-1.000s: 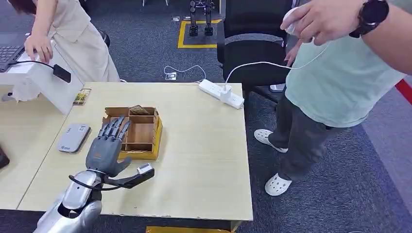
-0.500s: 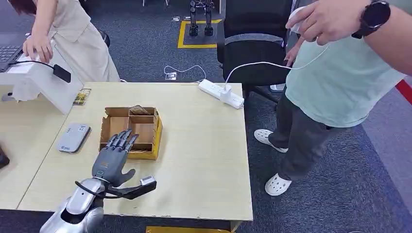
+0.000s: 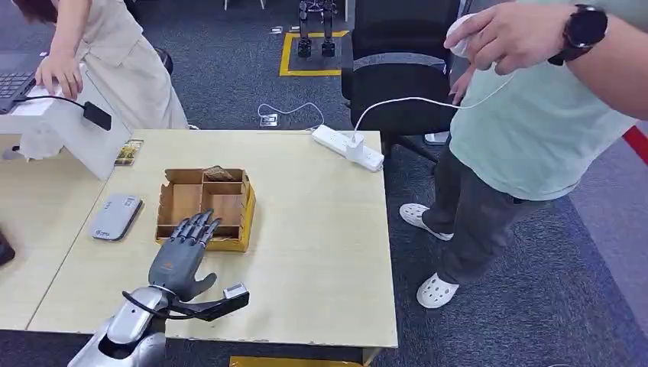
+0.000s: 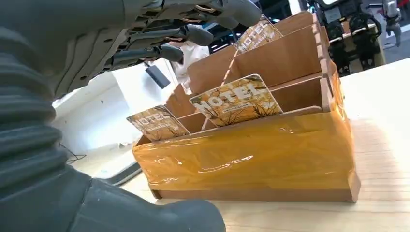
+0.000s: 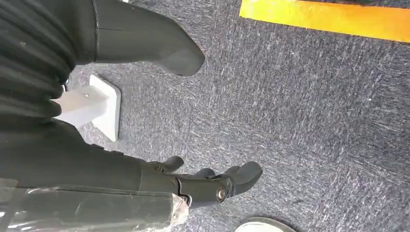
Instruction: Pass the card to the sensor for recognition and then transmit it.
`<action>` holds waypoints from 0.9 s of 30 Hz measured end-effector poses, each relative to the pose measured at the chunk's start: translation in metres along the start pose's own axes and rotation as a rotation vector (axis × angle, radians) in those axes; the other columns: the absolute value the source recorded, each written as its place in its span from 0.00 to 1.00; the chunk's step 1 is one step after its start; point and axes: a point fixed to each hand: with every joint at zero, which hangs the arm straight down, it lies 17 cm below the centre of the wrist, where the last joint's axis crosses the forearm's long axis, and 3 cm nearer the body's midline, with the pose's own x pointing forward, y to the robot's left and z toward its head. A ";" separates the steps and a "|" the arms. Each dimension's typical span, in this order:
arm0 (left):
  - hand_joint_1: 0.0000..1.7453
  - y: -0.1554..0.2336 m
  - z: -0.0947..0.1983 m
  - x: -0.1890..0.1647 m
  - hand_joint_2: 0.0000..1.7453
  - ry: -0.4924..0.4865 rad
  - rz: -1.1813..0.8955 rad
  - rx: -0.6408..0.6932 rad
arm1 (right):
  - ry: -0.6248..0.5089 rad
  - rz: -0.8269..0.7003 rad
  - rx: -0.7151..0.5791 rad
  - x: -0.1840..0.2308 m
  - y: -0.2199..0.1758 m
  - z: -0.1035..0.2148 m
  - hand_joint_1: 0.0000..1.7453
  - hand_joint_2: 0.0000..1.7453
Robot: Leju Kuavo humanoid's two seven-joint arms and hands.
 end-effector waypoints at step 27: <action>0.00 0.008 -0.006 0.005 1.00 0.099 -0.043 0.103 | 0.011 -0.009 -0.003 -0.003 -0.001 0.000 0.00 1.00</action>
